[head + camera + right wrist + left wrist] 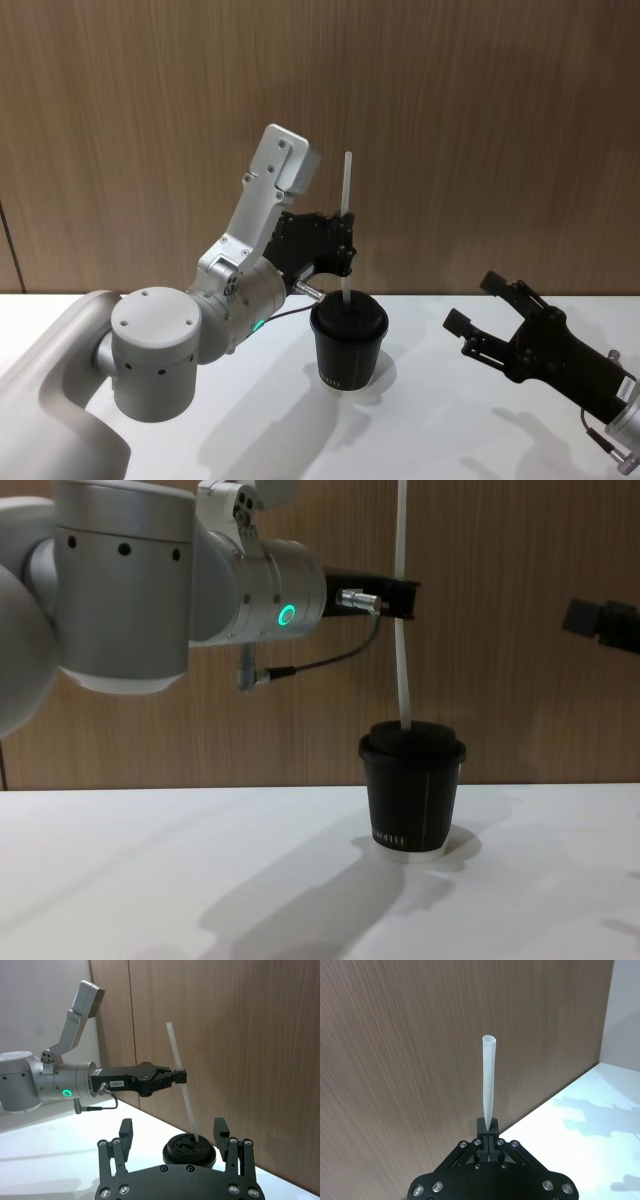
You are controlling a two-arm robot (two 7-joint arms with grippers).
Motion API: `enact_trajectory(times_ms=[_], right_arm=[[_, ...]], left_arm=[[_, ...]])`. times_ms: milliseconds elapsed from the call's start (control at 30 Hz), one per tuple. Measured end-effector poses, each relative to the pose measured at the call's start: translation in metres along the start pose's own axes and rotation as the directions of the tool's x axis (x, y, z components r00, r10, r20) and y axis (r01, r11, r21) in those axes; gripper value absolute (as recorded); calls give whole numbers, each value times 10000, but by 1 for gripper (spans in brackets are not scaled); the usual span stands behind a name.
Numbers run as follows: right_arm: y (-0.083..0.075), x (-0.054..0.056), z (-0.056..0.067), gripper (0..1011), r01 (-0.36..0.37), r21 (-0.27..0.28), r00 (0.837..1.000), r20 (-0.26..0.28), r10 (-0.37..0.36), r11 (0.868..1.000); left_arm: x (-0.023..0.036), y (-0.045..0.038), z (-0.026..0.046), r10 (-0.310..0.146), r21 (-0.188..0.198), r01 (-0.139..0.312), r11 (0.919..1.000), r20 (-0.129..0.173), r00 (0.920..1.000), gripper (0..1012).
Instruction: Pick up the straw with one hand, pass it to the other hand, and insert it into the cup.
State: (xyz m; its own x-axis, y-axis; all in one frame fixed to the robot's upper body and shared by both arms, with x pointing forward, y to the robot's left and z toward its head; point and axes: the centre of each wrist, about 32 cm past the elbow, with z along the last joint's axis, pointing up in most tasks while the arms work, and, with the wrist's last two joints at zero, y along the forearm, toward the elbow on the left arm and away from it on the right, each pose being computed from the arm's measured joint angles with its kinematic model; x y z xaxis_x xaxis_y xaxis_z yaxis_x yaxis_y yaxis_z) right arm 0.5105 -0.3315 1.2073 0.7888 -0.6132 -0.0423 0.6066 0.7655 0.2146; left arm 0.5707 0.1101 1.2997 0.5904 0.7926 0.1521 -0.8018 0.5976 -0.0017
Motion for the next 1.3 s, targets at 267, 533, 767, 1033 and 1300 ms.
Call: enact_trajectory(times_ms=[267, 533, 767, 1033, 1300], right_arm=[[0, 0, 0, 1001, 0, 0, 10000, 0, 0, 10000], [0, 0, 0, 1001, 0, 1, 10000, -1, 0, 10000], [0, 0, 0, 1001, 0, 1, 10000, 0, 0, 10000], [0, 0, 0, 1001, 0, 1, 10000, -1, 0, 10000], [1, 0, 0, 1002, -6, -4, 10000, 1, 6, 10000]], left_arm=[[5, -21, -13, -51, 60, 51, 10000, -69, 10000, 6], [7, -32, -19, -87, 103, 88, 9999, -107, 9999, 194], [9, -37, -24, -103, 134, 105, 9999, -124, 9999, 437], [11, -40, -25, -111, 148, 113, 9998, -134, 9998, 658], [15, -36, -28, -105, 161, 107, 9998, -134, 9999, 917]])
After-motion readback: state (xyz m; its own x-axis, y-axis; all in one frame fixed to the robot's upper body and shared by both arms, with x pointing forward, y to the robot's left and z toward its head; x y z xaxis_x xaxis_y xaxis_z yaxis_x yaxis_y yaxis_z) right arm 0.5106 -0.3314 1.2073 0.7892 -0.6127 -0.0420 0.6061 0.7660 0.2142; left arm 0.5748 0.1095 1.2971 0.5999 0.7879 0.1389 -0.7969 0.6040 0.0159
